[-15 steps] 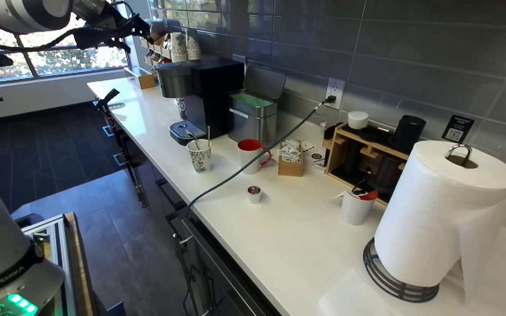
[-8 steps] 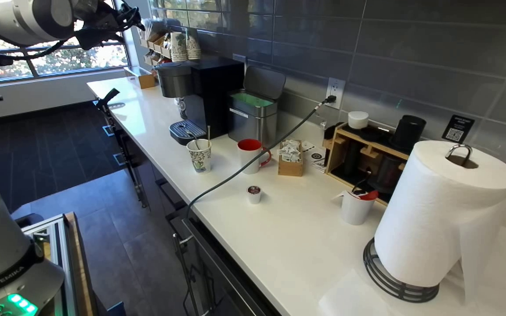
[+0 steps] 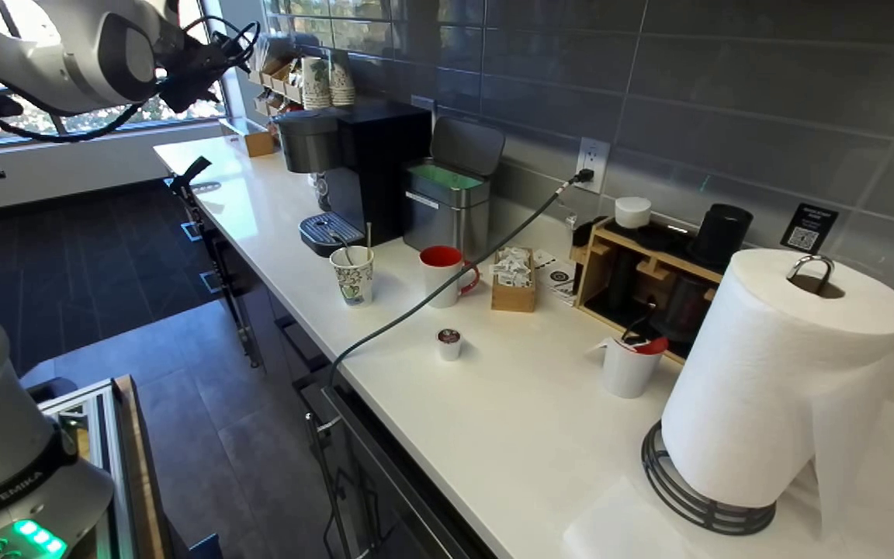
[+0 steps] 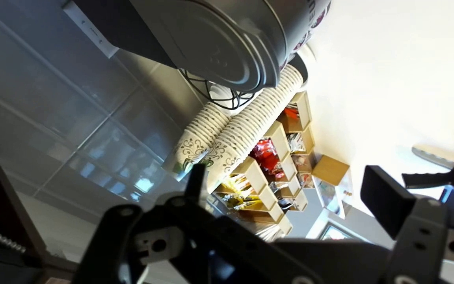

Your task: Open the coffeemaker chamber.

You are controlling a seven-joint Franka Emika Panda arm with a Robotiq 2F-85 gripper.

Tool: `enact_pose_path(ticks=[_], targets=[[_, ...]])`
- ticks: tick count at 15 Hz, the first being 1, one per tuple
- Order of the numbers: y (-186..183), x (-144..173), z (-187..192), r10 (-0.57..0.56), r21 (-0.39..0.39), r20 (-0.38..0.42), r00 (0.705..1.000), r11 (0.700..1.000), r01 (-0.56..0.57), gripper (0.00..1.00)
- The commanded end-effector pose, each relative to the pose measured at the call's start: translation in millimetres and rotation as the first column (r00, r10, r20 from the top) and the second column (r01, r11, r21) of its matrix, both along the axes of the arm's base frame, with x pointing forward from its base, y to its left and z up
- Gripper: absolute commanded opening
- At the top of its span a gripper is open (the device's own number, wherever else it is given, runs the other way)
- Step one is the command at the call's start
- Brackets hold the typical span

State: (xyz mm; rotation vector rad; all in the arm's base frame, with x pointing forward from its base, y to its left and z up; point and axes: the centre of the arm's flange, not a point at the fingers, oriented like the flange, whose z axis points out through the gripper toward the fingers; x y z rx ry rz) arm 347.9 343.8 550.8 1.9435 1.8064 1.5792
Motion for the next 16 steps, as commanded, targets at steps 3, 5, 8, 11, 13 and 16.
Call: enact_pose_path(ticks=[3,5,8,11,13,16], targets=[[18.4,30.3,-20.5,0.090,-0.139,0.089,0.992,0.987,-0.077,1.00],[24.4,38.4,-25.8,0.102,-0.154,0.117,0.988,0.985,-0.083,1.00],[23.8,53.2,-29.6,0.092,-0.155,0.179,0.980,0.986,-0.064,1.00],[17.0,61.7,-33.7,0.082,-0.148,0.213,0.974,0.988,-0.051,1.00],[14.8,56.7,-35.3,0.081,-0.136,0.229,0.970,0.989,-0.050,1.00],[14.4,42.0,-37.6,0.071,-0.114,0.240,0.968,0.992,-0.045,1.00]])
